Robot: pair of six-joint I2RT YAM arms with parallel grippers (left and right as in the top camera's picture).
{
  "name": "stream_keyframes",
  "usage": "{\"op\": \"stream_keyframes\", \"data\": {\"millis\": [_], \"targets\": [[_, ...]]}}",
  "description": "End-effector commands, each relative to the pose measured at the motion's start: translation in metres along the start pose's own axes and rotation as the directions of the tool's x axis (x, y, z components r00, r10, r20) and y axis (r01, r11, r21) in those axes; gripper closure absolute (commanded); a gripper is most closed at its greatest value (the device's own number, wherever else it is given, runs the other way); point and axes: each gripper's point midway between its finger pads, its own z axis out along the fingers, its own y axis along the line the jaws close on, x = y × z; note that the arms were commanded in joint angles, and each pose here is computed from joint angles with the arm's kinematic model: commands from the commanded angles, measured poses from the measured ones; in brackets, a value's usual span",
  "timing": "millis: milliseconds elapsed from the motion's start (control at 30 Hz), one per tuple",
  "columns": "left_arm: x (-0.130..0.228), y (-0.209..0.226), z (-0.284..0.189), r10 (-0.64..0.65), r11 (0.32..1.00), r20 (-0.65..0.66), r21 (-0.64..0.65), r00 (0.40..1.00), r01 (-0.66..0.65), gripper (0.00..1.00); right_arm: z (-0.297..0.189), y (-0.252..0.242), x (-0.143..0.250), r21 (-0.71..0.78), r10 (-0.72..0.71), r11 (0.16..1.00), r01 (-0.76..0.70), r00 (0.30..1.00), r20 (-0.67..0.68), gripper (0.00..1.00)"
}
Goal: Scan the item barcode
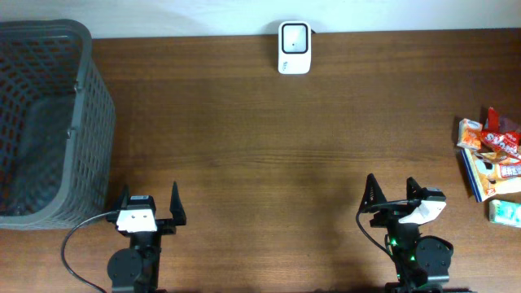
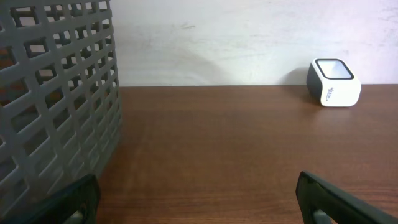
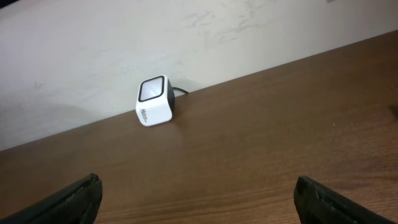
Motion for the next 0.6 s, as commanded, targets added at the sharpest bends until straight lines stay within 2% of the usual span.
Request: {"op": "stream_keyframes", "data": {"millis": [0,567], "targets": [[0.001,0.0039,-0.0003,0.019,1.0,-0.001,-0.02,1.0,-0.019,0.01,0.0001,-0.0004,0.0026,0.001,-0.01,1.0,0.01,1.0,-0.004,0.02],[0.001,0.0025,-0.0003,0.019,1.0,-0.001,-0.012,1.0,-0.019,0.01,0.0001,-0.0004,0.0026,0.001,-0.01,1.0,0.01,1.0,-0.004,0.02]]}}
